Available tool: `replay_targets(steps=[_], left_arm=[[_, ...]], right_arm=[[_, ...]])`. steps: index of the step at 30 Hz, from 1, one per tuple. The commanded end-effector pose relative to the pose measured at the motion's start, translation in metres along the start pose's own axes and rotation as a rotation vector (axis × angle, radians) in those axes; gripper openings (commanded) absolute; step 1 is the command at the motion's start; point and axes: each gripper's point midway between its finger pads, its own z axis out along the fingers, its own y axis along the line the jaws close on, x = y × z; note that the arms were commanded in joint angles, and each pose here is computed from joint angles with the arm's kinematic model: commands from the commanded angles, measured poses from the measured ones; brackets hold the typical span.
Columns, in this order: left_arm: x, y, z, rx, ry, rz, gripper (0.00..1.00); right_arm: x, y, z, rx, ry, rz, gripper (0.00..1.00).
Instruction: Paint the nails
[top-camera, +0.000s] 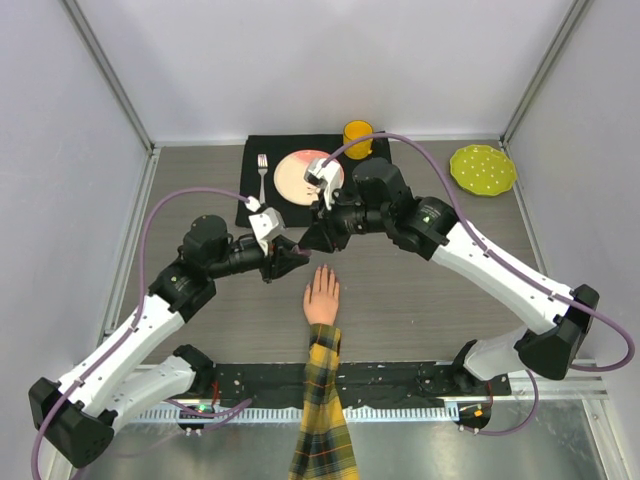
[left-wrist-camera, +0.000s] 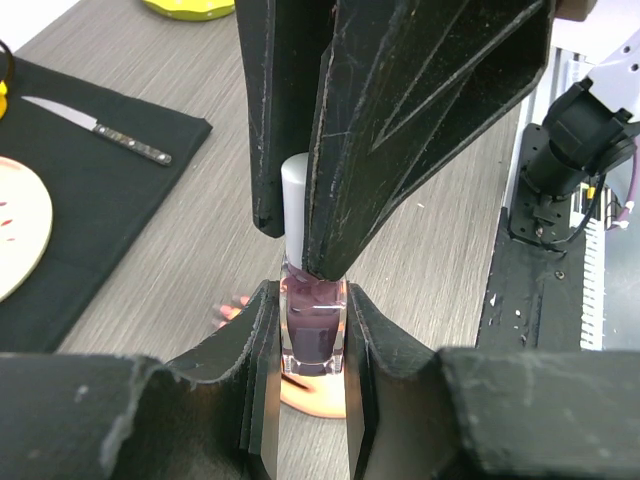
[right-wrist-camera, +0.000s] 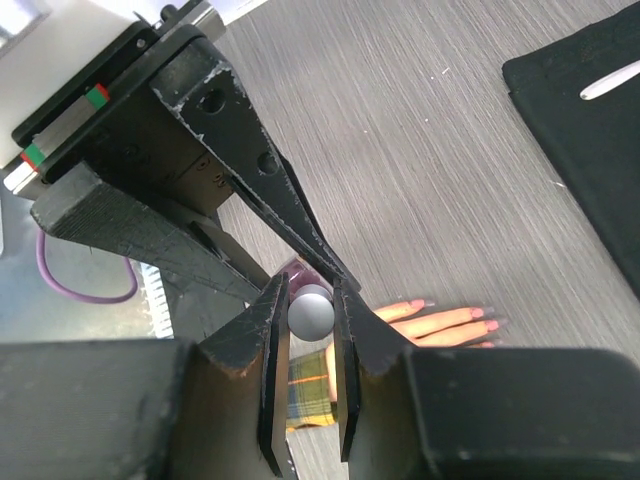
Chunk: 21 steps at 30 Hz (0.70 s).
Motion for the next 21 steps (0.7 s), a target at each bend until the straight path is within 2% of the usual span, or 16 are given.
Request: replay_targets(steps=[1, 8, 12, 17, 21], left_arm=[[-0.026, -0.001, -0.004, -0.011, -0.092, 0.069, 0.0], [-0.031, 0.003, -0.009, -0.051, -0.129, 0.096, 0.0], [-0.031, 0.028, -0.015, -0.201, -0.134, 0.116, 0.0], [-0.036, 0.037, -0.02, -0.267, -0.173, 0.131, 0.0], [-0.037, 0.034, -0.022, -0.257, -0.186, 0.125, 0.0]], right_arm=[[-0.008, 0.008, 0.001, 0.01, -0.056, 0.03, 0.01], [-0.002, 0.001, 0.024, 0.18, -0.026, 0.286, 0.01], [0.012, -0.003, 0.041, 0.38, -0.027, 0.476, 0.01], [0.023, -0.001, 0.063, 0.485, -0.021, 0.533, 0.01], [0.009, -0.004, 0.058, 0.515, -0.075, 0.549, 0.01]])
